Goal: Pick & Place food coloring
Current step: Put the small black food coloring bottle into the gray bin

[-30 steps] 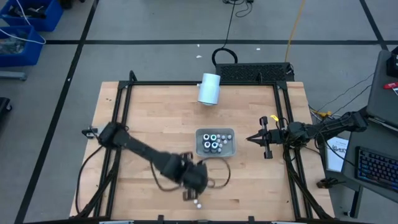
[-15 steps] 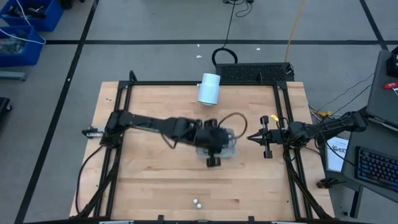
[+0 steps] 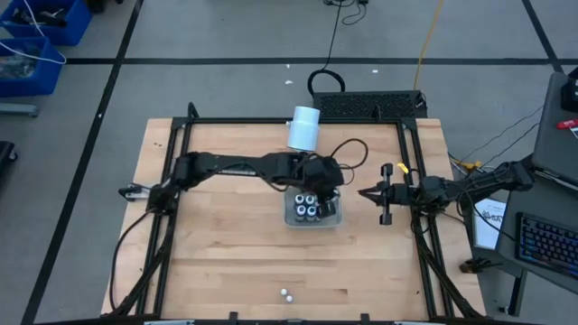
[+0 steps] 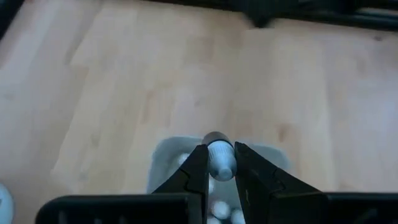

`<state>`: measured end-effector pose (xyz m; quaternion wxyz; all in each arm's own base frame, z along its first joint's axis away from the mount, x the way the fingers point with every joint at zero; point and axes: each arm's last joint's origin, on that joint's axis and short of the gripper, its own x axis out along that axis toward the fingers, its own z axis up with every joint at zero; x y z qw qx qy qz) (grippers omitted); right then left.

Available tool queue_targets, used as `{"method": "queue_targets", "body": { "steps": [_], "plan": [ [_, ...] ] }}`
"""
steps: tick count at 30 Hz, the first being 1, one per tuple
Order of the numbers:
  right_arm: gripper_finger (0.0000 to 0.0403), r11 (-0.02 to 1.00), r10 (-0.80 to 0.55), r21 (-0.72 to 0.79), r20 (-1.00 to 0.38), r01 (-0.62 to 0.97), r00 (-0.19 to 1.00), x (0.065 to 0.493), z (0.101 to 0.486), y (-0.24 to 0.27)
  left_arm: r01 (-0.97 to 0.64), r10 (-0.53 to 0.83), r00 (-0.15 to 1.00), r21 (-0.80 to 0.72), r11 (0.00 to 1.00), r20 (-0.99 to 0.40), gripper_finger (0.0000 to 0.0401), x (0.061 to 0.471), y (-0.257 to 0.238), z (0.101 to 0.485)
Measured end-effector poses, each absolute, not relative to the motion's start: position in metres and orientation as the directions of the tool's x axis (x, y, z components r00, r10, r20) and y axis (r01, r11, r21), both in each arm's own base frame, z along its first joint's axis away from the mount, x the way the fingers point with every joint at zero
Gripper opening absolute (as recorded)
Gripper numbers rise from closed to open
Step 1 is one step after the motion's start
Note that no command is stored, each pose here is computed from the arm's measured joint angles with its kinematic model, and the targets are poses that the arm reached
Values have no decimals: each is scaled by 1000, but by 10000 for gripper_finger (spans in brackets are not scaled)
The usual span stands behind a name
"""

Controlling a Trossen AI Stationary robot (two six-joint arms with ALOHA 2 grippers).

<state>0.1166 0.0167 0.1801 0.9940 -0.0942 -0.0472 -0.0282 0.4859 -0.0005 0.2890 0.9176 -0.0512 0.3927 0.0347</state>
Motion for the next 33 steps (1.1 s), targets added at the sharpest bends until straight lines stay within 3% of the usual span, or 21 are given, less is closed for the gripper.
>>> {"method": "queue_targets", "body": {
  "steps": [10, 21, 33],
  "plan": [
    [4, 983, -34, -175, 75, 47, 997, 118, 178, 17, -85, 39, 583, -13, 996, -811, 55, 495, 18, 247],
    [4, 987, -33, -158, 40, 39, 999, 120, 174, 18, -4, 58, 562, 68, 998, -825, 55, 504, 5, 225],
    [4, 986, -33, -160, 35, 38, 999, 120, 174, 18, -19, 98, 525, 104, 994, -845, 55, 509, 10, 204]
  ]
}}
